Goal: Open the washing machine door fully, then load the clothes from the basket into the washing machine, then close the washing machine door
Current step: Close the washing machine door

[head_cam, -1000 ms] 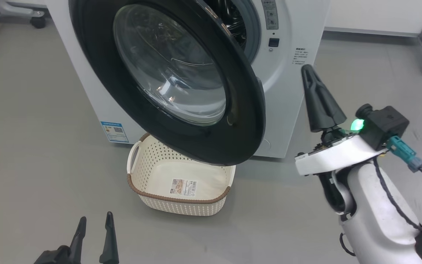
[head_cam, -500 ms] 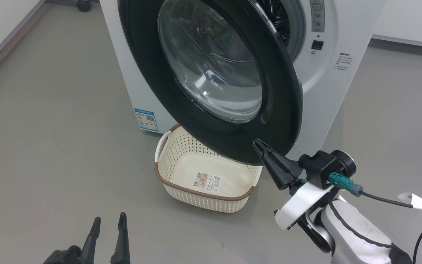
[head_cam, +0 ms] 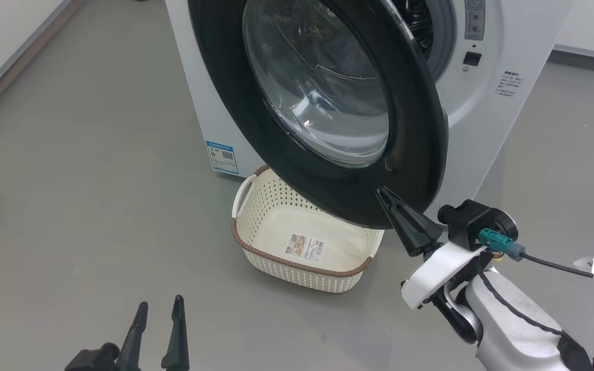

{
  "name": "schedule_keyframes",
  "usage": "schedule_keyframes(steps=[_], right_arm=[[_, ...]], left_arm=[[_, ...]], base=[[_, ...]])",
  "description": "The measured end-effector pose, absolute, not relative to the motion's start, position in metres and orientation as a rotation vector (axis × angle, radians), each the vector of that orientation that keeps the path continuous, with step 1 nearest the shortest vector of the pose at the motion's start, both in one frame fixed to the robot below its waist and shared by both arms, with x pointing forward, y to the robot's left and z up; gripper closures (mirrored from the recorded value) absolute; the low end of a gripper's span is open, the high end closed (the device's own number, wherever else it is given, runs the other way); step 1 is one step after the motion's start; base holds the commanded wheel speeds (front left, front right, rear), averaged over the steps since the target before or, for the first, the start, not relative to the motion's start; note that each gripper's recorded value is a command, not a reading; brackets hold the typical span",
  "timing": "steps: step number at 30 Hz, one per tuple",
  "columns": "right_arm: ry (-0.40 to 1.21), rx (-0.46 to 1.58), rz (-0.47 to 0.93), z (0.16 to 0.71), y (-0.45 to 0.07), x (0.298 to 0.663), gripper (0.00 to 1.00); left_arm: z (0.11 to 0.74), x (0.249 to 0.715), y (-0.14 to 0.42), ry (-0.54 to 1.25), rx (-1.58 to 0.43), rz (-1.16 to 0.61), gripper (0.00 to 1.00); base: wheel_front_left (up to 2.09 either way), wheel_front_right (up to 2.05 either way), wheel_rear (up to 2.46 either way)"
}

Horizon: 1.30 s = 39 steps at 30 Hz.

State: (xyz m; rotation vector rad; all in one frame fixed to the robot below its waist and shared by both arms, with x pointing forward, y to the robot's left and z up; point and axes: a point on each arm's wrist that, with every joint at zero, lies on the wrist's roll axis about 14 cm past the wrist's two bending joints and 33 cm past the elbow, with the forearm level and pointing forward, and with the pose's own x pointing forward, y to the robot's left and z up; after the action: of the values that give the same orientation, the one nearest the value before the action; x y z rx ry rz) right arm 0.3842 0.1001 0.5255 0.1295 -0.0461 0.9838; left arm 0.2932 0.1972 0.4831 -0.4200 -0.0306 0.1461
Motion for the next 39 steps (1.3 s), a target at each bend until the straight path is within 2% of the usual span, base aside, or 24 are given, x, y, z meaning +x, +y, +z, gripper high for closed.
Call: schedule_keyframes(steps=[9,28,39], right_arm=[[-0.024,0.152,0.962,0.519,0.1,0.401,1.0],[0.009,0.139,0.896,0.49,0.082,0.467,1.0],[-0.001,0.151,0.879,0.487,0.079,0.487,1.0]], left_arm=[[0.483,0.296,0.195,-0.022,-0.417,0.147,0.0],[0.473,0.321,0.19,0.035,-0.424,0.153,0.0],[0.469,0.332,0.19,0.048,-0.424,0.158,0.0]], base=[[0.0,0.0,0.0],[0.0,0.0,0.0],[0.0,0.0,0.0]])
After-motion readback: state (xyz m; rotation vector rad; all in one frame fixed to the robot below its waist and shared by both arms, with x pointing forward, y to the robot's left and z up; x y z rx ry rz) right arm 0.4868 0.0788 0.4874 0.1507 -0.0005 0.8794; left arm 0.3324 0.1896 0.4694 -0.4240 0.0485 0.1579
